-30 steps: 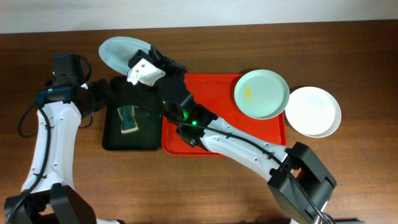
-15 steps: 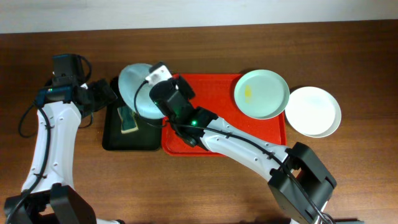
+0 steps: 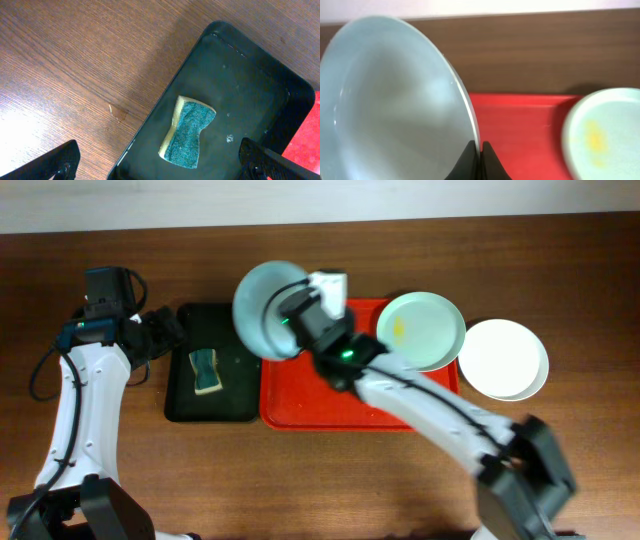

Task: Clean dirty plates on tray and stack at the side
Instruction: 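Lift the light-blue plate with the right gripper and carry it rightward, then set the light-blue plate onto the white plate and release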

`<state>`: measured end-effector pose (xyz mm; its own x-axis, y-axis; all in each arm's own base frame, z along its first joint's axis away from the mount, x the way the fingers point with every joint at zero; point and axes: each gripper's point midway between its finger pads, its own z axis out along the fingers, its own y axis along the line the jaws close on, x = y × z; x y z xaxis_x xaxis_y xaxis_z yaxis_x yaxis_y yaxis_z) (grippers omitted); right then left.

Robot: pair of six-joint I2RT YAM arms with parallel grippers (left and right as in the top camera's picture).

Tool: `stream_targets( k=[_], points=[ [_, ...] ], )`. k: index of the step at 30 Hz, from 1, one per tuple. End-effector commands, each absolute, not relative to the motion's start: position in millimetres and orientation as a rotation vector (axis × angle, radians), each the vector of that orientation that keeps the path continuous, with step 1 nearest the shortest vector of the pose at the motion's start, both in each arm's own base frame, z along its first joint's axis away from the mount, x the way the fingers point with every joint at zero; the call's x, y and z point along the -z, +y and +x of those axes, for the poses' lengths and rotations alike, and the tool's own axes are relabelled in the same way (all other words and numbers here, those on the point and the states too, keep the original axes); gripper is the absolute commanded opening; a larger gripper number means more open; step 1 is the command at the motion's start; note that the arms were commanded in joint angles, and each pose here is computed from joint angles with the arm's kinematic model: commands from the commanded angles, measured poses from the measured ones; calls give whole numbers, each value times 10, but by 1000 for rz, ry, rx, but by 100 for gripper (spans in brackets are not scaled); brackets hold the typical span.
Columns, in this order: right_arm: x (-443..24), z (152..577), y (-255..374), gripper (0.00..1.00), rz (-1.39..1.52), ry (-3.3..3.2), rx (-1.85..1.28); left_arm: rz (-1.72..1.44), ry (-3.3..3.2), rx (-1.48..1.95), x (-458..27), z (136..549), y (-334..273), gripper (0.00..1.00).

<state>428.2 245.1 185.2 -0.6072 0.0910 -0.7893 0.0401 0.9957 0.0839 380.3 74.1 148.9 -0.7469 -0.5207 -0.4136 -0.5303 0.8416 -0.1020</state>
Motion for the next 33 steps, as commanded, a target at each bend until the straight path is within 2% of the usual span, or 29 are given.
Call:
stream_targets(
  k=[1,6,11,19,25,33],
  points=[
    [-2276,4268,1879,4,257,2195,-71,-787,2573,-20,-1534,3798,735,99],
    [-2269,4076,771,4,454,2294,153,-787,2573,-20,-1534,3798,735,99],
    [-2051,3760,-376,4,748,2396,390,-787,2573,-20,-1534,3798,735,99],
    [-1887,3255,-1519,4,1158,2364,560,-787,2573,-20,-1534,3798,735,99],
    [-1742,3017,-1703,4,1307,2409,484,-787,2573,-20,-1534,3798,735,99],
    [-1360,2934,-1673,4,1315,2449,497,-787,2573,-20,-1534,3798,735,99]
  ],
)
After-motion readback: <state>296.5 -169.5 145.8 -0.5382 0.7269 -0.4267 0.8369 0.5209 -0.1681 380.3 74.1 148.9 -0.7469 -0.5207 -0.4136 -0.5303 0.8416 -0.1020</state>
